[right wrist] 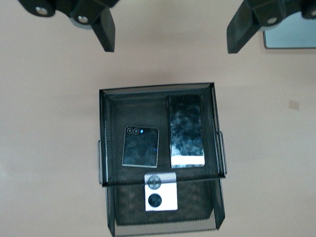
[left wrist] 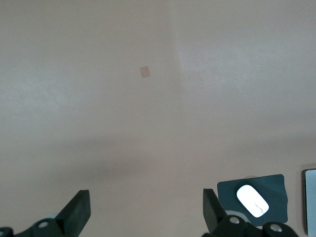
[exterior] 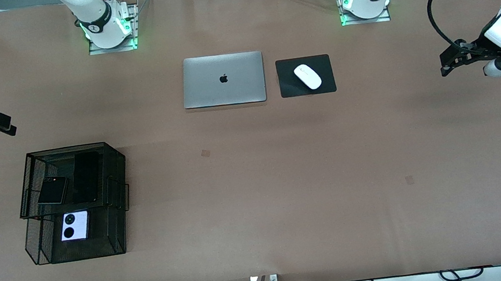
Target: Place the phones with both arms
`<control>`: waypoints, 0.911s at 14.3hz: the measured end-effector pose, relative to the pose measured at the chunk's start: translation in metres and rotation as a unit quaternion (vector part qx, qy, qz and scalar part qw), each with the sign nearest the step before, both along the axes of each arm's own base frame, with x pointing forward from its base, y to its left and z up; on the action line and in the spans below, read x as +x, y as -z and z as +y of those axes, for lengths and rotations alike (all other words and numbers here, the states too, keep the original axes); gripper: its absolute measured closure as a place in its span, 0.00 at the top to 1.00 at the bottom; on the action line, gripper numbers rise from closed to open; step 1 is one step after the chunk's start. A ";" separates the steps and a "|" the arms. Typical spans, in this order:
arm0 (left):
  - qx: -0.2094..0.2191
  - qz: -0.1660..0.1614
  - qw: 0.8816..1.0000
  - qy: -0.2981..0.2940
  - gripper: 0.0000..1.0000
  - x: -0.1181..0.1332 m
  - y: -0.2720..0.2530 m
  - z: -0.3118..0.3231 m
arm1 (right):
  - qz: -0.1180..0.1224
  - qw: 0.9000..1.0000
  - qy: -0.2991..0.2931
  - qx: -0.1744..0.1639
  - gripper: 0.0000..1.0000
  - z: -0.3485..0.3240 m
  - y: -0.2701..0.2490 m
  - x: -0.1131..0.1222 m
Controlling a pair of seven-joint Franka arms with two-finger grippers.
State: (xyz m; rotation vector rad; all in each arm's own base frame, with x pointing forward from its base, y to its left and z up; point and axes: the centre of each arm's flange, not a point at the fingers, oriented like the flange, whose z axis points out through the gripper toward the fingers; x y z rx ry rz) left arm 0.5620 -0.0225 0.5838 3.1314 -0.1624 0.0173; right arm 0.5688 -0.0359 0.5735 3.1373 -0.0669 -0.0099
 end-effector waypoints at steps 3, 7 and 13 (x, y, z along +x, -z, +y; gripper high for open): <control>0.000 0.000 1.000 0.000 1.00 0.000 0.000 0.000 | 0.005 1.000 -0.003 0.000 1.00 0.004 0.001 -0.001; 0.000 0.000 1.000 0.001 1.00 0.000 0.000 -0.001 | 0.005 1.000 -0.003 0.000 1.00 0.004 0.001 -0.001; 0.000 0.000 1.000 0.001 1.00 0.000 0.000 -0.001 | 0.004 1.000 -0.004 0.000 1.00 0.004 0.000 -0.001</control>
